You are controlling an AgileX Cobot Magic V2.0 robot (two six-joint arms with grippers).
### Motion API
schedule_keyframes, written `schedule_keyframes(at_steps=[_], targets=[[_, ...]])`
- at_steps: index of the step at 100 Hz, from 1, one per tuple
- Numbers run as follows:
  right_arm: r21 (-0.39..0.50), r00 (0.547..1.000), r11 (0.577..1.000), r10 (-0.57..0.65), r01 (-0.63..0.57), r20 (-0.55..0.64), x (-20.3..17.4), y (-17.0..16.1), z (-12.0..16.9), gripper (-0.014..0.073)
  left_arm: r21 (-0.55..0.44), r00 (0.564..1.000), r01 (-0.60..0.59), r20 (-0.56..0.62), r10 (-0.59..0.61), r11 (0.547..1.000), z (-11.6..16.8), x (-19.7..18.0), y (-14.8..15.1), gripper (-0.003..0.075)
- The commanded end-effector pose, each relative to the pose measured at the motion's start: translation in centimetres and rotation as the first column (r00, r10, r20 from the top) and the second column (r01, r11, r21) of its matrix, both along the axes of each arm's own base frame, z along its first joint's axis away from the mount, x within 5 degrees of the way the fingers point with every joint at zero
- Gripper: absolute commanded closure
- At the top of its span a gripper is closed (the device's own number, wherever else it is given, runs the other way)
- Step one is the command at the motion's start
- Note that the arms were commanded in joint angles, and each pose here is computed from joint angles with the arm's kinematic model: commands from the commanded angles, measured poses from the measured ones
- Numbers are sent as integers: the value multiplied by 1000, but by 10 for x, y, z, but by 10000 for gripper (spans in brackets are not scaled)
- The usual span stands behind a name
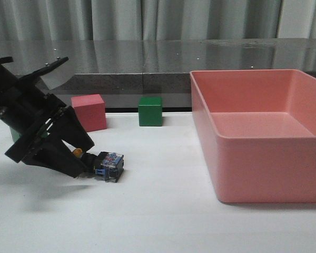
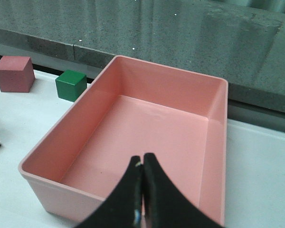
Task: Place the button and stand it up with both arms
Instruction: 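Lower the left gripper onto the lying button and grasp its body, then lift the button with the left gripper and rotate it cap-up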
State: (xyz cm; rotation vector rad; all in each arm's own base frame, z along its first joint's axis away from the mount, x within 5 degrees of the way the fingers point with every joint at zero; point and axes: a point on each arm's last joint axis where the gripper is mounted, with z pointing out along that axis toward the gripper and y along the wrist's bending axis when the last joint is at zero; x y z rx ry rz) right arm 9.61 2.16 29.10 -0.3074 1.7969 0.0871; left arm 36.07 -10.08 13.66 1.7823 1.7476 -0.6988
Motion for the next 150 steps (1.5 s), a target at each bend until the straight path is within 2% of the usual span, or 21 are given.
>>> schedule_keyframes(at_steps=[1,7,20,33,47,57,68,80,89,99,109,118,125,139,150], targets=[[24,995,999,-26,24,95,2,-2,15,657,-72,999,-27,37,30,997,20,4,-3,250],[24,995,999,-26,24,95,2,-2,15,657,-71,999,-27,24,28,997,15,4,-3,298],[24,995,999,-26,24,95,2,-2,15,657,-90,1000,1,-26,-3,996,8,1,-5,457],[24,995,999,-26,24,95,2,-2,15,657,-106,998,34,-50,-40,994,9,-3,-6,613],[24,995,999,-26,24,95,2,-2,15,657,-104,994,85,-60,-91,991,11,-7,-5,740],[24,995,999,-26,24,95,2,-2,15,657,-67,987,147,-56,-151,987,28,-5,-3,740],[24,995,999,-26,24,95,2,-2,15,657,49,993,100,-65,-97,994,64,2,4,740],[24,995,999,-27,24,96,2,-2,15,657,185,998,53,5,-55,981,115,7,4,740],[24,995,999,-27,24,96,2,-2,15,657,269,998,9,51,-23,963,140,5,-4,740],[24,995,999,-27,24,96,2,-2,15,657,418,995,-7,95,-36,908,151,2,-19,740],[24,995,999,-27,24,96,2,-2,15,657,606,987,-14,133,-84,796,148,-5,-38,740],[24,995,999,-27,24,96,2,-2,15,657,708,976,-42,180,-122,705,148,-13,-57,740],[24,995,999,-27,24,96,2,-2,15,657,756,966,-83,221,-135,649,150,-19,-71,740],[24,995,999,-26,24,96,2,-2,15,657,800,928,-253,359,-96,544,156,-26,-90,740],[24,995,999,-26,24,96,2,-2,15,657,810,900,-306,417,-125,500,157,-31,-103,739]])
